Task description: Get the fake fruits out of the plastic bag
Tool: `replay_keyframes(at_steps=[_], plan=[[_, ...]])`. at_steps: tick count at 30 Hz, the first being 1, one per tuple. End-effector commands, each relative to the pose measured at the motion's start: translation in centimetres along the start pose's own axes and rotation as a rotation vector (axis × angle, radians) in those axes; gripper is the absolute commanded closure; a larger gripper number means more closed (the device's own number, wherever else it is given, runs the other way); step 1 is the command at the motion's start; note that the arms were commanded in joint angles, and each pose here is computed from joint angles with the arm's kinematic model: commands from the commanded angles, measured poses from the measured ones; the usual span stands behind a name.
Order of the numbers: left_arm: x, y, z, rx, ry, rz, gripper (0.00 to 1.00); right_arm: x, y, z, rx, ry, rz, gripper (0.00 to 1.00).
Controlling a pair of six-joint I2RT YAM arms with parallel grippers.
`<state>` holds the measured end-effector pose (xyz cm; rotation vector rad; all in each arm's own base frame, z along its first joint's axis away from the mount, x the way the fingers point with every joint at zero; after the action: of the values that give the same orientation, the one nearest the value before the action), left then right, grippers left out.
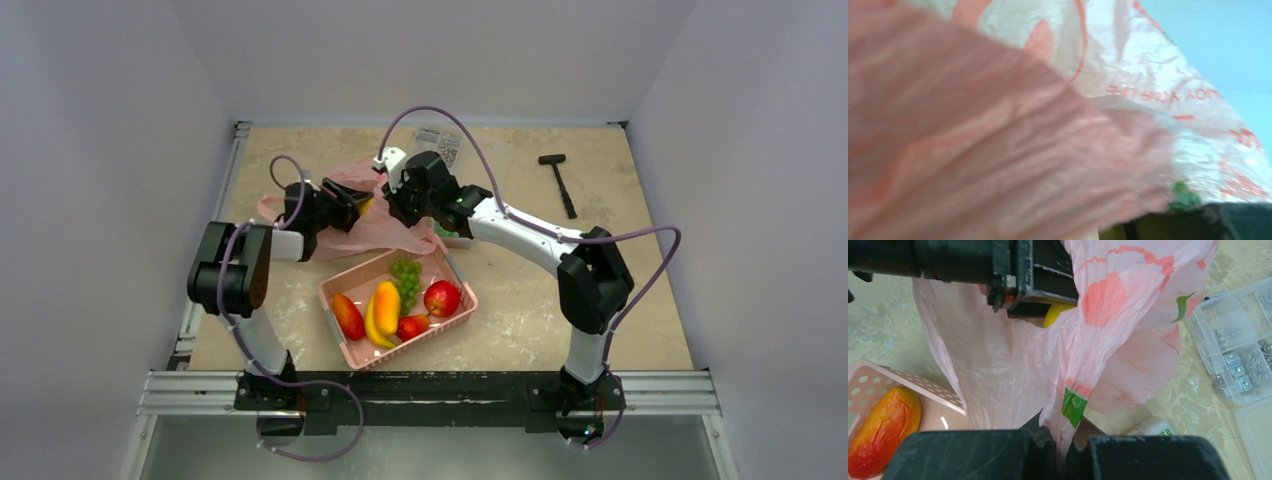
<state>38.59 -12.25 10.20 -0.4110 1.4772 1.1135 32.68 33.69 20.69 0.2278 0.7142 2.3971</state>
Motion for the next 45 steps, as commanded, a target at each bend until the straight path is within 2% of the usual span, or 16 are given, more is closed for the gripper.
replay_keyframes(at_steps=[1, 10, 18, 21, 30, 32, 35, 41, 45], plan=[[-3.3, 2.9, 2.0, -0.117, -0.082, -0.139, 0.98, 0.0, 0.5, 1.5, -0.070, 0.019, 0.014, 1.00], [-3.0, 7.9, 2.7, -0.213, -0.200, -0.028, 1.00, -0.3, 0.2, 1.7, -0.075, 0.027, -0.008, 1.00], [-4.6, 13.9, 2.0, -0.301, -0.397, 0.087, 1.00, -0.5, -0.3, 2.7, -0.085, 0.012, -0.010, 1.00], [-5.7, 16.1, 0.8, -0.268, -0.451, 0.056, 1.00, -0.3, -0.5, 3.0, -0.091, 0.008, 0.005, 1.00], [-5.2, 20.4, -6.7, 0.036, -0.478, 0.008, 1.00, 0.0, 0.0, 3.2, -0.107, 0.002, 0.024, 1.00], [-5.0, 20.8, -8.6, 0.058, -0.493, 0.012, 1.00, 0.0, 0.1, 3.1, -0.106, 0.002, 0.025, 1.00], [-4.5, 20.8, -11.2, 0.114, -0.464, -0.022, 0.98, 0.1, 0.4, 2.9, -0.103, 0.001, 0.026, 1.00], [-3.8, 19.2, -15.8, 0.231, -0.481, -0.001, 0.85, 0.1, 1.0, 2.7, -0.107, 0.000, 0.025, 1.00], [-4.6, 17.6, -17.7, 0.275, -0.484, -0.028, 0.80, 0.2, 1.2, 2.6, -0.111, 0.000, 0.027, 1.00]])
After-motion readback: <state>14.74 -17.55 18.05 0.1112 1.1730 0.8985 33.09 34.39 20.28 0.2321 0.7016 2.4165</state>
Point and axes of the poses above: each gripper's point midway between its finger pads, its own y axis back along the fingers, its own x axis along the line the jaws close on, z = x × y, the point moved 7 cm from there along y, back along the fingers, and after that the axes turned 1 degree about y, right-handed, at the moved point
